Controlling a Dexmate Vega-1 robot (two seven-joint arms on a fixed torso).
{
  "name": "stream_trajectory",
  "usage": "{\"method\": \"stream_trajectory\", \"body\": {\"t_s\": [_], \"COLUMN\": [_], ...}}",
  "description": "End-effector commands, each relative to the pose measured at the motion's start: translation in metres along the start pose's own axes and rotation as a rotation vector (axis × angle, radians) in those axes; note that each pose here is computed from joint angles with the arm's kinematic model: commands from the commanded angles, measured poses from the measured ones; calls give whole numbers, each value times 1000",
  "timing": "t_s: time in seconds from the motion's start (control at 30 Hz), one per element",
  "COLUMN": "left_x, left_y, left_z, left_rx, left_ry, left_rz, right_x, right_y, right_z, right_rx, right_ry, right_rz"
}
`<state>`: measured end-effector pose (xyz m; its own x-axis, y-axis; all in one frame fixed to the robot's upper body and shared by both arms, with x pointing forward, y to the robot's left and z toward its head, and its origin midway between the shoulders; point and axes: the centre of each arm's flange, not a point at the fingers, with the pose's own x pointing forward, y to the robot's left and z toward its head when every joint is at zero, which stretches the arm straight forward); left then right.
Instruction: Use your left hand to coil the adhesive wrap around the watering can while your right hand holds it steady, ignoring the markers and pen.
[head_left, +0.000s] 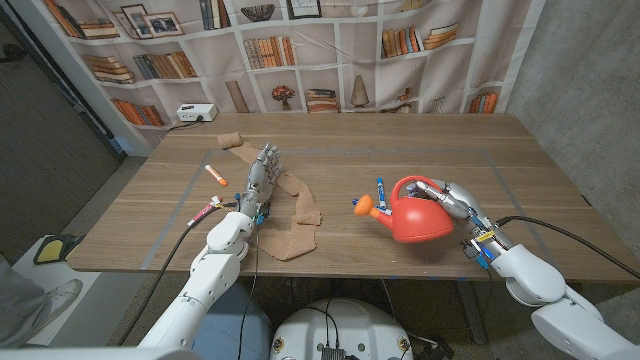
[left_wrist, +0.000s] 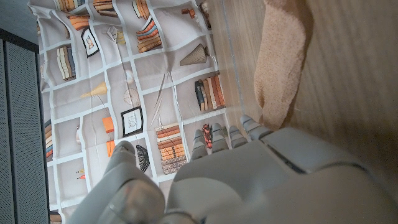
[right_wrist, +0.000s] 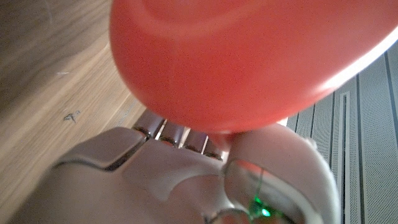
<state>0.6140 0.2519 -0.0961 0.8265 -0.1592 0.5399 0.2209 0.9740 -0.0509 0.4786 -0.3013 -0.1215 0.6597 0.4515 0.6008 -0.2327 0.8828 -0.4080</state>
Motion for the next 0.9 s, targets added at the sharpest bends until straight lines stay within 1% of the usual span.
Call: {"method": "stream_trajectory", "body": {"t_s": [0.03,0.3,0.43,0.53,0.57,0.63,0.77,0.9], "left_x": [-3,-2,-3,-6,-6,-6,-9,-12], "left_y": [1,1,1,-2,-2,-2,-1,0], "left_z": [1,3,5,11,11,16,17,17], "left_rx": [0,2,2,-13,-13,-6,-8,-6], "left_ry": [-5,-11,-16,-33,-33,-40,-40,-41], "left_rz": [8,9,7,-2,-1,-8,1,5], "right_x": [4,7,10,13,13,15,18,21], "right_y": [-3,-7,-10,-11,-11,-11,-11,-13], "right_z": [9,13,17,22,22,24,24,27], "right_rx": [21,15,11,17,17,18,19,11], "right_ry": [-36,-54,-72,-98,-99,-106,-112,-129], "right_rz": [-13,-19,-24,-23,-23,-21,-18,-20]}}
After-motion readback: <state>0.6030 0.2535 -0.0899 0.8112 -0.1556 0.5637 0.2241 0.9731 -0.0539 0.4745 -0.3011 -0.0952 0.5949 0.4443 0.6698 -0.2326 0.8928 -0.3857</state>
